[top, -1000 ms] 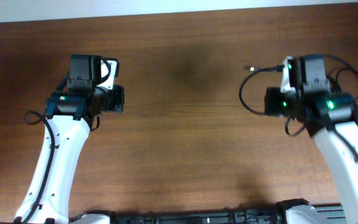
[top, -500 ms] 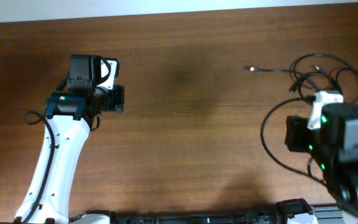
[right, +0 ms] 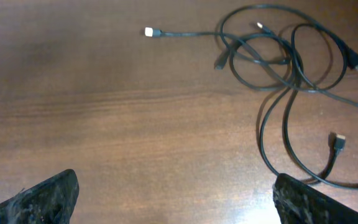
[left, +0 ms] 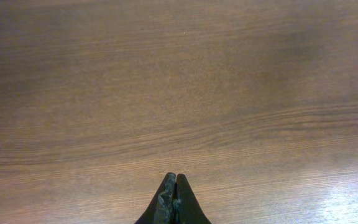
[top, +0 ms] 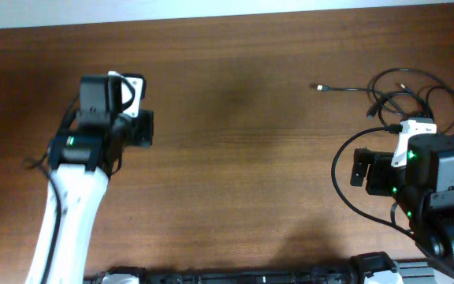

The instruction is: Untangle cables

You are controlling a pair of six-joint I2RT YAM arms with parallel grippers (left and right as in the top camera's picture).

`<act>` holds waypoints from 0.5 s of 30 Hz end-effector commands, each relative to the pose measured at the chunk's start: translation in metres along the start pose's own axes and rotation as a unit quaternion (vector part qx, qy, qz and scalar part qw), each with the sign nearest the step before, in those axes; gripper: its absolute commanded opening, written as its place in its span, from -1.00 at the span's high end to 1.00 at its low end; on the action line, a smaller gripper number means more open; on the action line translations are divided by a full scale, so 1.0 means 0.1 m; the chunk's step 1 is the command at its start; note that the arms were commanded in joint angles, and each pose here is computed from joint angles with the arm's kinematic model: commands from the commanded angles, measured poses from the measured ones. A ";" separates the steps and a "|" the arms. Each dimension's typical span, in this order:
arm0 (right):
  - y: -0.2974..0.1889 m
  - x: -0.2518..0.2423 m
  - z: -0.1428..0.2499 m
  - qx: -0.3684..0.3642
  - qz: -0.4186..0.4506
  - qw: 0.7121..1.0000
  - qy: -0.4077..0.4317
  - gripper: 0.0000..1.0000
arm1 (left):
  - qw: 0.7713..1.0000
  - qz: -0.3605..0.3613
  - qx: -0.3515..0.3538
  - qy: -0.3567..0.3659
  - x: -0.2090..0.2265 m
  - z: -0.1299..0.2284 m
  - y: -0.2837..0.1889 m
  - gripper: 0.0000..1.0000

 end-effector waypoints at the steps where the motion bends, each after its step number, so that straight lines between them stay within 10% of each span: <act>1: 0.02 -0.01 0.01 0.001 0.009 1.000 0.003 -0.98 | 0.999 -0.023 -0.048 0.005 -0.05 0.27 -0.26 1.00; 6: 0.02 -0.01 0.01 0.001 0.009 1.000 0.002 -0.98 | 0.985 -0.050 -0.167 -0.009 -0.14 0.60 -0.59 0.84; 7: 0.02 -0.01 0.01 0.001 0.009 1.000 0.003 -0.98 | 0.981 -0.054 -0.184 -0.010 -0.15 0.65 -0.67 -0.98; 15: 0.02 -0.01 0.01 0.001 0.009 1.000 0.002 -0.98 | 0.968 -0.067 -0.240 -0.010 -0.19 0.79 -0.98 -0.97</act>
Point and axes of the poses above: each gripper's point midway between its finger pads, its own y axis out along the fingers, its own x axis along the line the jaws close on, z = x × y, the point moved 10 cm from there along -y, back along the fingers, and after that the axes turned 12 degrees about y, right-handed, at the moved point
